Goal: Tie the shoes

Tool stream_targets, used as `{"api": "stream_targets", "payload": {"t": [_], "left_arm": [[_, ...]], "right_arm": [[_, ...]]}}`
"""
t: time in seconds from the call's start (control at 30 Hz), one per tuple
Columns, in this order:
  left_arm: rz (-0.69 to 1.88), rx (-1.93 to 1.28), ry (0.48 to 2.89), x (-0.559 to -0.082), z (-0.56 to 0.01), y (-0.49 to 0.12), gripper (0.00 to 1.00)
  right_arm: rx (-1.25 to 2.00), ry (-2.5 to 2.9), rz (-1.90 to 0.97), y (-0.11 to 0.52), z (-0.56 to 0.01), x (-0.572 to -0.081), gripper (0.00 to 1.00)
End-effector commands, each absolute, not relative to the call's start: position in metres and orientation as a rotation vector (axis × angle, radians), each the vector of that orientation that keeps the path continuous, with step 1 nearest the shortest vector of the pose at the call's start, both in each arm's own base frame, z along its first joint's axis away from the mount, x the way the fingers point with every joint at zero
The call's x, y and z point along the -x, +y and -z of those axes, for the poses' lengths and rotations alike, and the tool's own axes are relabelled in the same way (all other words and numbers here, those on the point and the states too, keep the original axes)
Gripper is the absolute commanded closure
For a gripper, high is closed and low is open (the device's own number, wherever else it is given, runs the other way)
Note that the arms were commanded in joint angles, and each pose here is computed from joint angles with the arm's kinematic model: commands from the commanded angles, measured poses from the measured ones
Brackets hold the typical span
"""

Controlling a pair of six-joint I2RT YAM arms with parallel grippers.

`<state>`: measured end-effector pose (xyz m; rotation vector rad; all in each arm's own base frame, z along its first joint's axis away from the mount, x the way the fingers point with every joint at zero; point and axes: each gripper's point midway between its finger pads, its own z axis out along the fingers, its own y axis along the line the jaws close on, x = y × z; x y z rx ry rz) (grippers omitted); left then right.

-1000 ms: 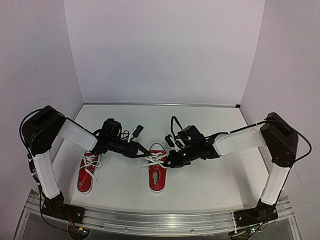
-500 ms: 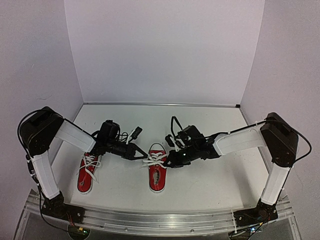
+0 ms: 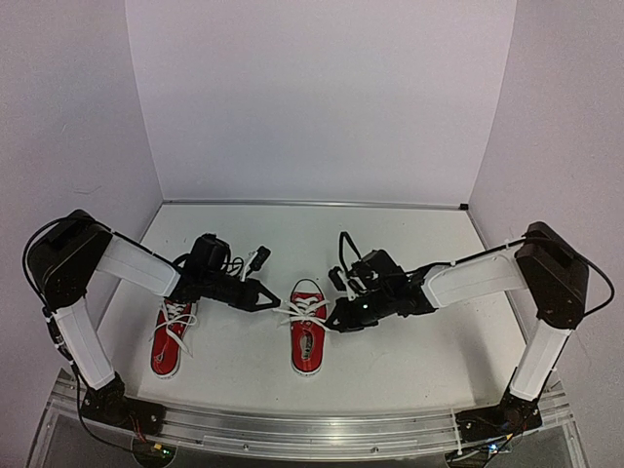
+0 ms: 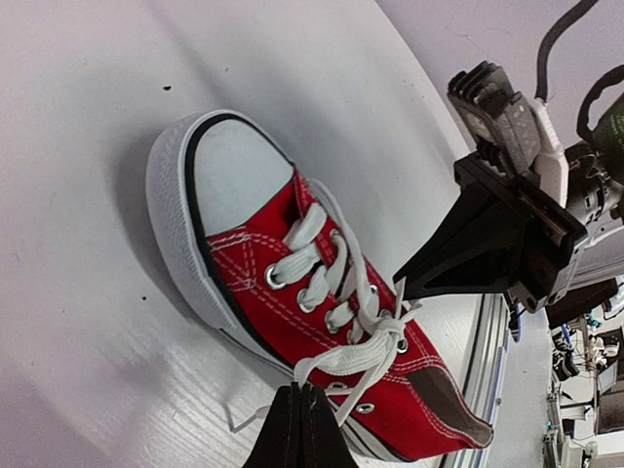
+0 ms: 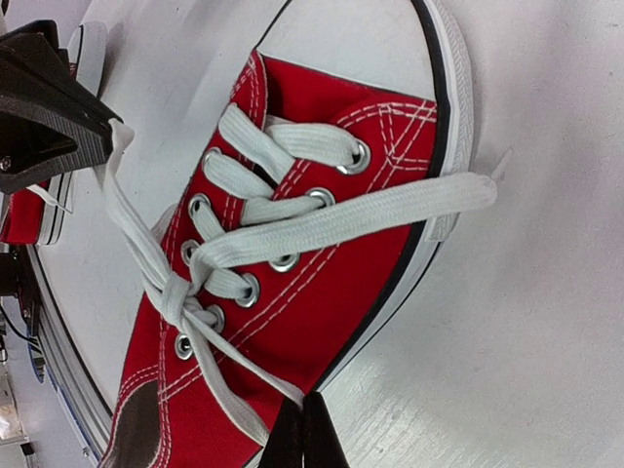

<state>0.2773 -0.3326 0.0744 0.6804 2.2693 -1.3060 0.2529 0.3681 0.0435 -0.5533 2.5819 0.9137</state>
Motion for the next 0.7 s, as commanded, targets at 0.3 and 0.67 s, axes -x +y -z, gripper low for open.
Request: {"api": "stream_targets", "payload": {"t": [0.3,0.67], "left_arm": [[1.047,-0.579,2.348,-0.303,-0.063,-0.296,1.0],[0.984,-0.476,2.371,-0.313,-0.058,-0.274,1.0]], "right_arm": [[0.491,2.606,-0.788,0.342,-0.038,-0.253,1.0],[0.433,2.647,-0.717,0.32,-0.023,-0.248,1.0]]}}
